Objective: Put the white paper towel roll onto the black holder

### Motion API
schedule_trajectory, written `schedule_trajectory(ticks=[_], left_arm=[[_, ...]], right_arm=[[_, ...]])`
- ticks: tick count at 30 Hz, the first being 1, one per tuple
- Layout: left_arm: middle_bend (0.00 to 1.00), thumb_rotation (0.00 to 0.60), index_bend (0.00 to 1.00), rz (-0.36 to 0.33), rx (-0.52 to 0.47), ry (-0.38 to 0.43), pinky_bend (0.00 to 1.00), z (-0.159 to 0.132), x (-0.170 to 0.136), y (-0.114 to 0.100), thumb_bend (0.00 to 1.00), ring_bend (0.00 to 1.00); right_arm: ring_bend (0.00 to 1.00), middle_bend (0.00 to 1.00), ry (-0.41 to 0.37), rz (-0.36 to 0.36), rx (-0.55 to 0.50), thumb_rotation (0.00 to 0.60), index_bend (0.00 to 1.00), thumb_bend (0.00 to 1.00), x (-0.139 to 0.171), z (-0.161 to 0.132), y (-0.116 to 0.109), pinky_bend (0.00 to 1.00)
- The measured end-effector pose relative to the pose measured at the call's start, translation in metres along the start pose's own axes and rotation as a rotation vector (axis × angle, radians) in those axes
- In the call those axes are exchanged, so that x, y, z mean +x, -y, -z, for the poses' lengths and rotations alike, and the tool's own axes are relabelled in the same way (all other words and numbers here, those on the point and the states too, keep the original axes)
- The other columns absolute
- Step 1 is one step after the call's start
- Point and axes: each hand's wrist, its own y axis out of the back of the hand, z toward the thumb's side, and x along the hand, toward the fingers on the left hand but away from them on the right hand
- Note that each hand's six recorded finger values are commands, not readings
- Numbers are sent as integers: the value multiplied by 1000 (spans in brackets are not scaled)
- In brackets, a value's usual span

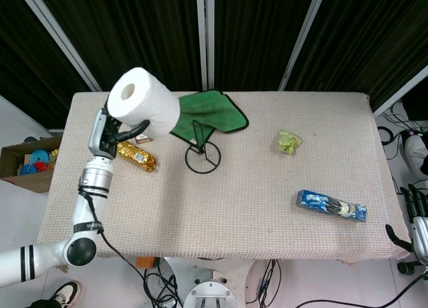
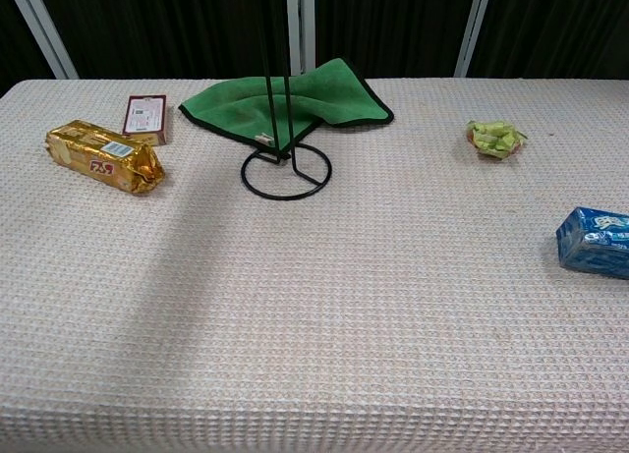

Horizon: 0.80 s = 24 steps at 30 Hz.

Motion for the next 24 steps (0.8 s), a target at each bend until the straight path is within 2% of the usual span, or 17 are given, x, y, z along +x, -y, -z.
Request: schedule_trajectory(ticks=[7, 13, 24], left_arm=[[516, 600, 566, 31, -1, 1, 322, 10, 14, 39, 284, 263], [516, 600, 566, 45, 12, 0, 322, 22, 17, 58, 290, 263], [516, 600, 566, 25, 116, 66, 322, 30, 22, 65, 298, 263]], right_arm=[[0, 0, 7, -2, 0, 600, 0, 257, -1, 3, 1, 0], [0, 0, 10, -10, 0, 600, 0, 257, -2, 5, 3, 0], [0, 0, 18, -14, -4, 600, 0, 257, -2, 10, 5, 0]])
